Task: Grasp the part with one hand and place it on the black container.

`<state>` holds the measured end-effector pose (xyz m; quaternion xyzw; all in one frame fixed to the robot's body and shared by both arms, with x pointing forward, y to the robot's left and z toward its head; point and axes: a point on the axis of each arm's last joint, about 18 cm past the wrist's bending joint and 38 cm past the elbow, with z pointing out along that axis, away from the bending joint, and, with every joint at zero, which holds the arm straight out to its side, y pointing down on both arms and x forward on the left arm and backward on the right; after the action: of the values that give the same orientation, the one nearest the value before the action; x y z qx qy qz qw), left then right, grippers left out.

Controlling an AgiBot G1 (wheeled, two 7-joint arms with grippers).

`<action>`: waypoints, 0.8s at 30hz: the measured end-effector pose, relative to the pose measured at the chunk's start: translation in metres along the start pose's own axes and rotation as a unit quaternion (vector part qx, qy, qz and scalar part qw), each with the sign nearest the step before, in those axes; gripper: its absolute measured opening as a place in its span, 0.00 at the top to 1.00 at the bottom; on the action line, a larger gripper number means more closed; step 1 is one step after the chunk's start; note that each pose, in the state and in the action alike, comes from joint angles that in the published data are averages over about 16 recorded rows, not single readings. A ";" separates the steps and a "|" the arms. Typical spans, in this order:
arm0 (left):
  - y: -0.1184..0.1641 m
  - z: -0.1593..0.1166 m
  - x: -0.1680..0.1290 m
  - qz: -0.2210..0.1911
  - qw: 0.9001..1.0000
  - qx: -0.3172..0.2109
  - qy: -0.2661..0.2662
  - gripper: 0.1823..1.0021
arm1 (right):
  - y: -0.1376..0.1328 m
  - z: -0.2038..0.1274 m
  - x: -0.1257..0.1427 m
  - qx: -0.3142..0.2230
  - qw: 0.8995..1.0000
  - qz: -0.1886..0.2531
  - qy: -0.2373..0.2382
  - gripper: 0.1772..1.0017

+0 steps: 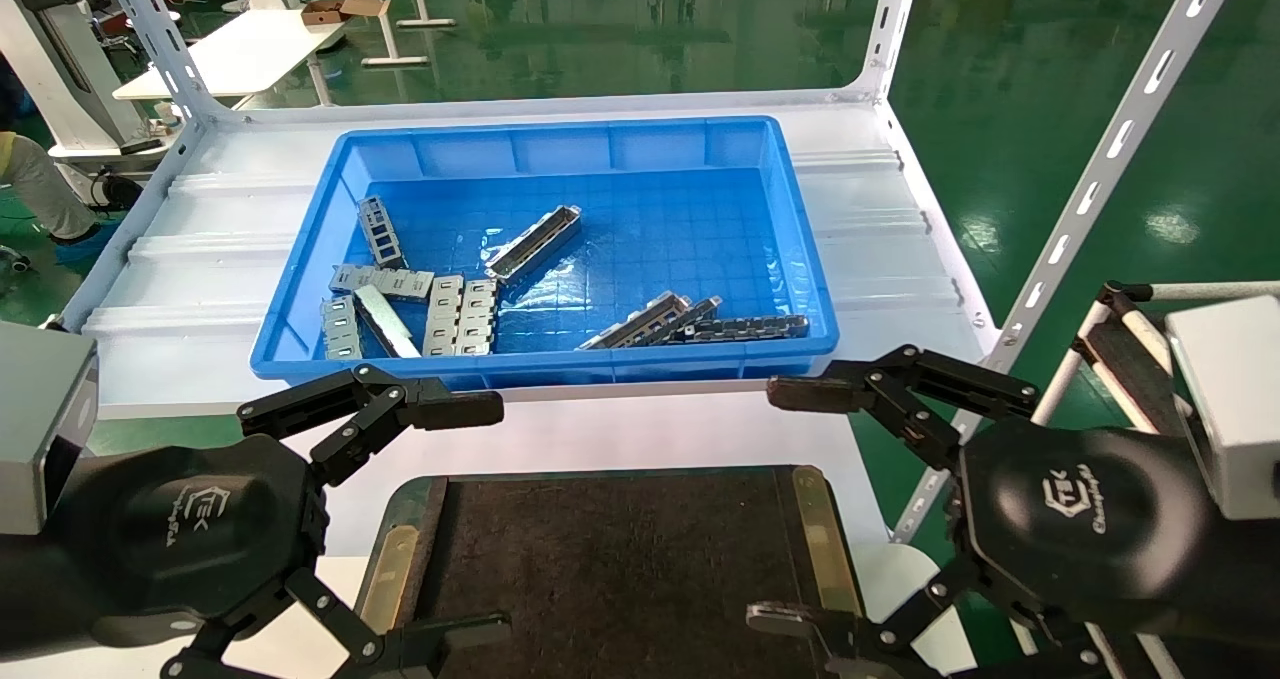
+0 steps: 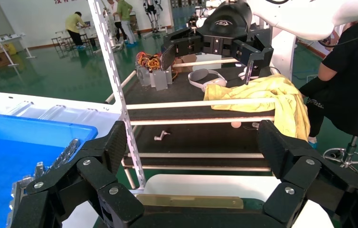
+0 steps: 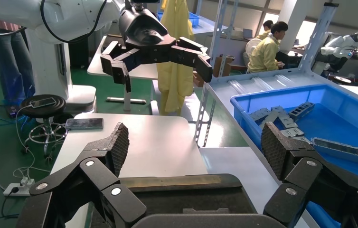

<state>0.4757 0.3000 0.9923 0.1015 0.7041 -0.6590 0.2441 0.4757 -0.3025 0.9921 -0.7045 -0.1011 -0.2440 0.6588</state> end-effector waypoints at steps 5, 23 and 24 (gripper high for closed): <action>0.000 0.000 0.000 0.000 1.000 0.000 0.000 0.00 | 0.000 0.000 0.000 0.000 1.000 0.000 0.000 0.00; 0.002 0.009 -0.016 0.013 1.000 -0.001 -0.018 0.00 | 0.000 0.000 0.000 0.000 1.000 0.000 0.000 0.00; 0.002 0.011 -0.019 0.015 1.000 -0.002 -0.022 0.00 | 0.000 0.000 0.000 0.000 1.000 0.000 0.000 0.00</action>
<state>0.4956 0.2932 0.9991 0.0968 0.6985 -0.6559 0.2694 0.4757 -0.3025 0.9921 -0.7045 -0.1012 -0.2439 0.6588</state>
